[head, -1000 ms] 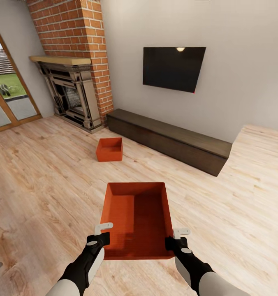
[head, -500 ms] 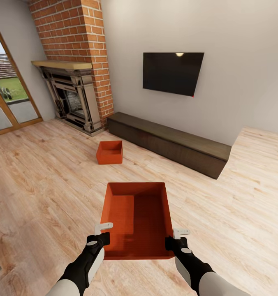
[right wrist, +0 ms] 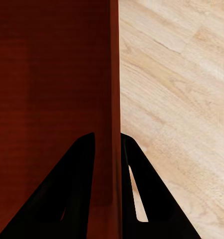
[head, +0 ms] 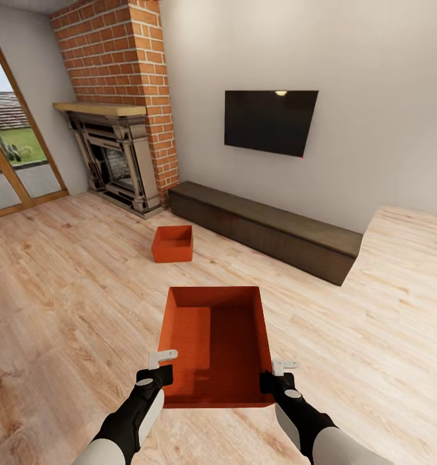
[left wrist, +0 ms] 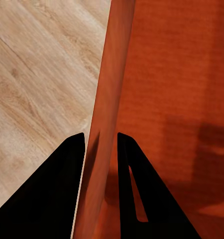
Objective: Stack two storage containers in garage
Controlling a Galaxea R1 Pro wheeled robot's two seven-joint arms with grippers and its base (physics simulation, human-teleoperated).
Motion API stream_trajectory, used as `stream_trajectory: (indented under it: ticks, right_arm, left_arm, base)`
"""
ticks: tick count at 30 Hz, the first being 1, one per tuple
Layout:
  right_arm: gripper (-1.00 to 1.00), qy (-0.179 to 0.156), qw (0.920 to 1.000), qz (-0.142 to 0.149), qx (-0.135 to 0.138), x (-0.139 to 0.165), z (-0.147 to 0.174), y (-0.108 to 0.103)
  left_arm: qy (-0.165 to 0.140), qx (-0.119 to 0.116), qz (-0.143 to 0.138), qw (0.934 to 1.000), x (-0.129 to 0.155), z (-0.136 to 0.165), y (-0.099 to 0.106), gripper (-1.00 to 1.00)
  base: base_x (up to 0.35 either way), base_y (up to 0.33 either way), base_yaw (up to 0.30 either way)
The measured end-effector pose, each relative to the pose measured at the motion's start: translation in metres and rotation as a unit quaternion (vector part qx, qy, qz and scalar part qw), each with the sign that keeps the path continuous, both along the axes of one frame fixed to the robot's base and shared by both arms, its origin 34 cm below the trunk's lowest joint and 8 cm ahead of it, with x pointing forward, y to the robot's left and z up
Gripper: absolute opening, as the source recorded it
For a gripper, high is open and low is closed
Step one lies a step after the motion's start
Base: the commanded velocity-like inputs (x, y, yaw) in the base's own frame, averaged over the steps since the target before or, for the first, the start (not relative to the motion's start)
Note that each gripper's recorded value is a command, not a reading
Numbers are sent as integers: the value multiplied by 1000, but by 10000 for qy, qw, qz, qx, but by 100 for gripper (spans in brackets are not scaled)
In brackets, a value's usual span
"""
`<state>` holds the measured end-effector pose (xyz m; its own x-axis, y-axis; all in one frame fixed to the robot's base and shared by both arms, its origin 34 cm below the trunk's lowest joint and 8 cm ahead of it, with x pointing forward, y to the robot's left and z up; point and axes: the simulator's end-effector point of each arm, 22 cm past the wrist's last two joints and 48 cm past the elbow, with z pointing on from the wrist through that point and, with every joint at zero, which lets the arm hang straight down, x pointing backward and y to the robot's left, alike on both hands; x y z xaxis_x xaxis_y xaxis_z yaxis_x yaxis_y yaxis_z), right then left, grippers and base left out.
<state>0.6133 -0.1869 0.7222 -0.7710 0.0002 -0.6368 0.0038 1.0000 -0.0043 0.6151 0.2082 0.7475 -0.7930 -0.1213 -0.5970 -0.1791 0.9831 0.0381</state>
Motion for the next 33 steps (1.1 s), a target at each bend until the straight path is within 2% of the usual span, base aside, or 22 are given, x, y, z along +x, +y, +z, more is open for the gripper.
stream_trajectory:
  ticks: [33]
  right_arm:
    - [-100, -264, 9997, 2, 2, 14, 27, 0]
  left_arm:
    - [-260, 0, 9, 9997, 12, 27, 0, -100]
  base:
    - [0, 0, 0]
